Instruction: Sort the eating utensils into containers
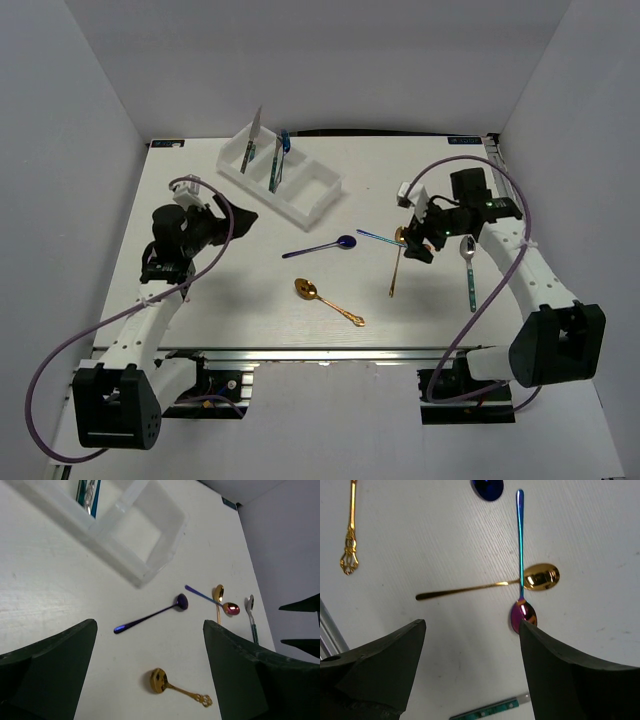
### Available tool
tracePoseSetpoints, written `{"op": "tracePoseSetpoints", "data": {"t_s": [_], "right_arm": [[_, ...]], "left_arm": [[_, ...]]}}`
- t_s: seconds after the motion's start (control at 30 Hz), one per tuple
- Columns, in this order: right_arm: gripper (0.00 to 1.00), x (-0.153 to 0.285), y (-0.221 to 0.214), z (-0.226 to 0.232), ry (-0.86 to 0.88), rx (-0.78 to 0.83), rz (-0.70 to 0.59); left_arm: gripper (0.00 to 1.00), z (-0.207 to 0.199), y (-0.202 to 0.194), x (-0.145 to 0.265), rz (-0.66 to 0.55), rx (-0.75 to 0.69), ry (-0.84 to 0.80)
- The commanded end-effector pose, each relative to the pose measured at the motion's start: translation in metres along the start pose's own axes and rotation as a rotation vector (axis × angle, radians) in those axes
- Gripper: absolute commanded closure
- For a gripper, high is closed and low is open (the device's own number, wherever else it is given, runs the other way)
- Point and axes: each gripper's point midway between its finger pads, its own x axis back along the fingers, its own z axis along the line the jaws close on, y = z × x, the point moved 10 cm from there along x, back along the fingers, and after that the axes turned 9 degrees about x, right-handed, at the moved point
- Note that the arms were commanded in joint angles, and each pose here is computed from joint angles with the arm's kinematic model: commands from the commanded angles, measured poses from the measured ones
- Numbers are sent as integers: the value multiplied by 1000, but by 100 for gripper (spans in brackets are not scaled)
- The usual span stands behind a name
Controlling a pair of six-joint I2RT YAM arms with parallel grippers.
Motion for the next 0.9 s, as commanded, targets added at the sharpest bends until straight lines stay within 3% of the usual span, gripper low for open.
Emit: {"op": "tracePoseSetpoints", "data": {"t_s": [0.0,0.2,0.23,0.47,0.67,0.87], "right_arm": [[18,24,-19,-7,-3,64,-15],[16,44,-60,-25,-54,-85,-72],[11,42,-60,-26,-44,-113,-91],[11,31,-51,-33,-1,-273,-233],[11,23,-43,-30,-93,-287,-275],[11,24,-38,-10,-119,-273,-322]], "left_arm": [[2,2,-13,1,80,95,-21],[2,9,-13,0,75,113,83],[2,10,-13,1,68,107,95],[2,23,-5,2,-4,37,270],[2,49,0,4,-66,-55,517],[2,77,-1,8,-27,-120,717]]}}
